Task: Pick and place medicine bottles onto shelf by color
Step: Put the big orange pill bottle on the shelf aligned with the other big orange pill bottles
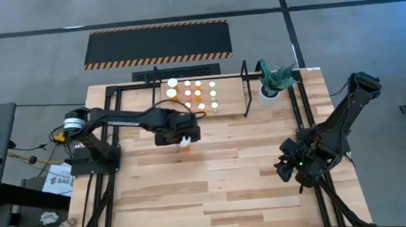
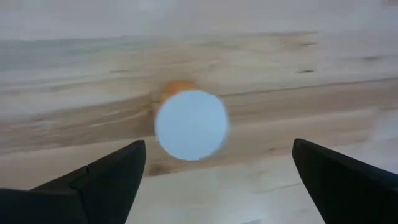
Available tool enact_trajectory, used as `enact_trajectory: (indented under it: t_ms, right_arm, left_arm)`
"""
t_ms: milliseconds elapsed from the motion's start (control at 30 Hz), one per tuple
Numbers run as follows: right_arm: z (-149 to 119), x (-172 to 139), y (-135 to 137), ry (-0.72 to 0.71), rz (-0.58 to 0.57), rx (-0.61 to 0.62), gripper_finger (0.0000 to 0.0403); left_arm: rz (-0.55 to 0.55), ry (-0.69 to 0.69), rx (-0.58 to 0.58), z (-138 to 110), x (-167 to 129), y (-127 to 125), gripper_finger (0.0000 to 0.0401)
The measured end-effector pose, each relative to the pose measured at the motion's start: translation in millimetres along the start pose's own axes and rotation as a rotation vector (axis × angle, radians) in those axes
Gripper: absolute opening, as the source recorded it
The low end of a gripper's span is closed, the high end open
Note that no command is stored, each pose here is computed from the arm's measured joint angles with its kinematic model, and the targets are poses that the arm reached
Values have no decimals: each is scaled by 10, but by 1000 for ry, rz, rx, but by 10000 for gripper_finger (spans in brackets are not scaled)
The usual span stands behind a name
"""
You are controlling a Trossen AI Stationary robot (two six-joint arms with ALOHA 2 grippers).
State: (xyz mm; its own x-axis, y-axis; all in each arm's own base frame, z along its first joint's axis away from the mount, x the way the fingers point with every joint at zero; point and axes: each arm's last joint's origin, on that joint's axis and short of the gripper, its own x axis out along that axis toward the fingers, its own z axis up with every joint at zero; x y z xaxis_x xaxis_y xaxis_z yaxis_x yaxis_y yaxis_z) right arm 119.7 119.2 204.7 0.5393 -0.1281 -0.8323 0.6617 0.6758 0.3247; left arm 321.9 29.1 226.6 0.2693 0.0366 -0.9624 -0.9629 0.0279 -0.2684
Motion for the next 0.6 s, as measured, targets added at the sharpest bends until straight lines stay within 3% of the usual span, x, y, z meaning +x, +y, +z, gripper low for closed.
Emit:
enact_trajectory:
  t_ms: [233, 600]
  right_arm:
    - [0, 1, 1, 0, 0, 0, 225]
    - [0, 1, 1, 0, 1, 1, 225]
  left_arm:
    - [129, 113, -11, 162, 208, -93, 397]
    - [185, 25, -5, 134, 273, -67, 398]
